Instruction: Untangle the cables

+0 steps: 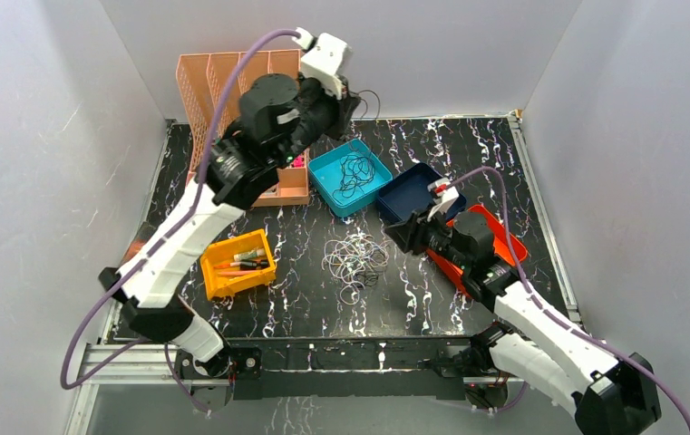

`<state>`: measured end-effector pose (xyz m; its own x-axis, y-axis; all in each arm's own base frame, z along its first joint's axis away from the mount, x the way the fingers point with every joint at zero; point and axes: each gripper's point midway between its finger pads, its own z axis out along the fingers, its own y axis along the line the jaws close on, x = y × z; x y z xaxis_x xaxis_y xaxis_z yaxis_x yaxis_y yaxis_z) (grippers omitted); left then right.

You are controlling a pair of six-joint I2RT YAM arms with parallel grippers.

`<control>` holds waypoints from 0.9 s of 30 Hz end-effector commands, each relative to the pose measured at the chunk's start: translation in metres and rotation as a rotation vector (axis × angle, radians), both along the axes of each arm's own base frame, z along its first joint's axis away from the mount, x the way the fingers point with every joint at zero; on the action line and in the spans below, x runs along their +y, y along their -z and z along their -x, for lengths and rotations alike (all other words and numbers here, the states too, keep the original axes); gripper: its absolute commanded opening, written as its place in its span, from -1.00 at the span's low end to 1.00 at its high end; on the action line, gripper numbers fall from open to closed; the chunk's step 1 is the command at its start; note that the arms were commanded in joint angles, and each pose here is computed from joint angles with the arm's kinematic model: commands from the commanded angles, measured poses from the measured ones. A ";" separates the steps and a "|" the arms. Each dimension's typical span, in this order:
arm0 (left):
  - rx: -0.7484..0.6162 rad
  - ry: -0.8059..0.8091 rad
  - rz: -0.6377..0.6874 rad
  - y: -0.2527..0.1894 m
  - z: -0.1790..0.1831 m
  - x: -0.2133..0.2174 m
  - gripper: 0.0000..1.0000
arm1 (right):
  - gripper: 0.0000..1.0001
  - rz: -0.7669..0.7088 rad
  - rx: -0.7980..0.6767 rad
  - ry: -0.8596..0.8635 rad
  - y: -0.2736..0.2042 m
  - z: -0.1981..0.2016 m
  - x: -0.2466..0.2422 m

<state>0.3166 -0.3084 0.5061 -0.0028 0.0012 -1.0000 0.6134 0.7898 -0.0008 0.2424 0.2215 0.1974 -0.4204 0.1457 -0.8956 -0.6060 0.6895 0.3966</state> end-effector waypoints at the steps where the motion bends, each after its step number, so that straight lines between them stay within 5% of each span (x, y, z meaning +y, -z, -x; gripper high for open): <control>1: -0.005 -0.031 -0.041 0.005 -0.016 -0.004 -1.00 | -0.08 0.003 -0.005 0.051 -0.015 0.002 -0.011; 14: 0.076 -0.062 -0.123 0.049 -0.074 -0.025 -1.00 | 0.28 0.042 0.021 0.159 -0.010 0.007 -0.036; 27: 0.107 -0.094 -0.140 0.079 -0.125 -0.022 -1.00 | 0.32 0.043 0.055 0.162 0.001 0.011 -0.037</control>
<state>0.4333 -0.3353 0.4085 -0.1614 0.1633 -0.9733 0.5386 0.8410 0.0517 0.2282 0.1843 0.1783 -0.4831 0.1399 -0.8643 -0.4609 0.7987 0.3869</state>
